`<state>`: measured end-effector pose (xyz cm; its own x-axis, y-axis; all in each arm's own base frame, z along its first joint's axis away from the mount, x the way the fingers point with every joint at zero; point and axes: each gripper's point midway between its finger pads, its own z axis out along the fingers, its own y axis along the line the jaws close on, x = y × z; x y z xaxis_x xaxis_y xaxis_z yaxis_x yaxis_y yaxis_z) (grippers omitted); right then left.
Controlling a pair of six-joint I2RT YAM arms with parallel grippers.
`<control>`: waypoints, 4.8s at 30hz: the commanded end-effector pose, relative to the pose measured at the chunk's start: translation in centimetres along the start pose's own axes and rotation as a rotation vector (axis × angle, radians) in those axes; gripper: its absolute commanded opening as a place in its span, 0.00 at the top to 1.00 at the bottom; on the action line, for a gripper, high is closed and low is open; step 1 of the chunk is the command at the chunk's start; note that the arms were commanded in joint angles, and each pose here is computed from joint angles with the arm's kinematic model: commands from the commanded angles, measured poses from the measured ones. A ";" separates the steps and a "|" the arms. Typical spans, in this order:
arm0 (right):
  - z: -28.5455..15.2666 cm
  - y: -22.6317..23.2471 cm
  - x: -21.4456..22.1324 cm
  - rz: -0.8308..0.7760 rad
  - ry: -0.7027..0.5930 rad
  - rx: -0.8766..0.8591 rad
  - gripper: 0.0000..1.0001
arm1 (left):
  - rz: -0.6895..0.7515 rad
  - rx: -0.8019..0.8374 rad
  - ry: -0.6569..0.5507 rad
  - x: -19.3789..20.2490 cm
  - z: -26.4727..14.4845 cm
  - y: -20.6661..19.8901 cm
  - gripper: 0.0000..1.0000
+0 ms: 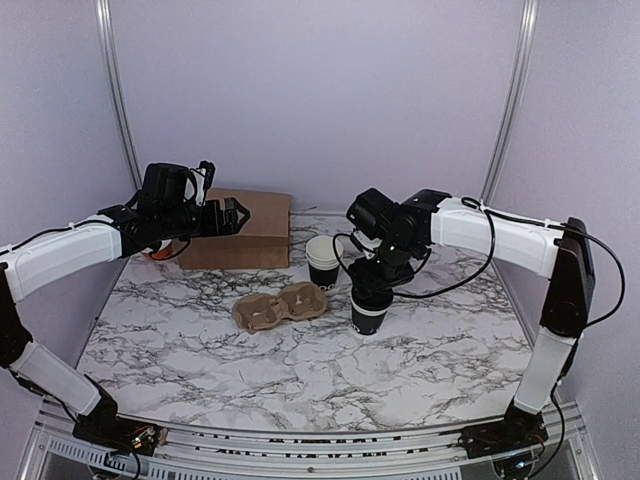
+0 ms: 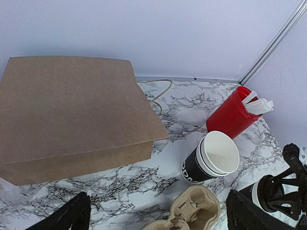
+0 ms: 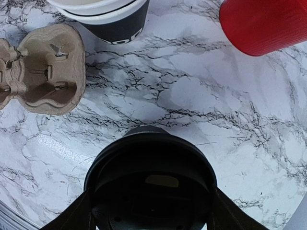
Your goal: Pack the takeout coffee
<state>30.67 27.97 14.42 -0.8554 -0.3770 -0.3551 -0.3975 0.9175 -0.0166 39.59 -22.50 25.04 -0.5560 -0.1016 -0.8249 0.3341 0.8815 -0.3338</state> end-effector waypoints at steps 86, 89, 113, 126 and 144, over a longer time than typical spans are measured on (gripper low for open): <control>0.1 0.7 -0.5 -0.060 0.015 0.044 0.27 | -0.006 0.013 0.017 0.0 0.2 -0.3 0.01; 0.5 0.7 -0.2 -0.062 0.027 0.046 0.27 | -0.006 0.013 0.016 0.0 0.2 -0.4 0.01; 0.7 -0.4 0.2 -0.055 0.041 0.103 0.27 | -0.009 0.013 0.024 0.2 0.4 -0.3 0.01; 1.0 -0.5 0.9 -0.048 0.057 0.106 0.25 | -0.009 0.015 0.026 0.3 0.4 -0.4 0.01; 0.7 -0.6 0.9 -0.037 0.052 0.107 0.18 | -0.010 0.017 0.024 0.2 0.4 -0.4 0.01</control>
<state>30.90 27.22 13.58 -0.8550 -0.4125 -0.3142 -0.3935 0.9108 -0.1249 39.58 -22.70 24.49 -0.5732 -0.1034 -0.8129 0.3312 0.8782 -0.3452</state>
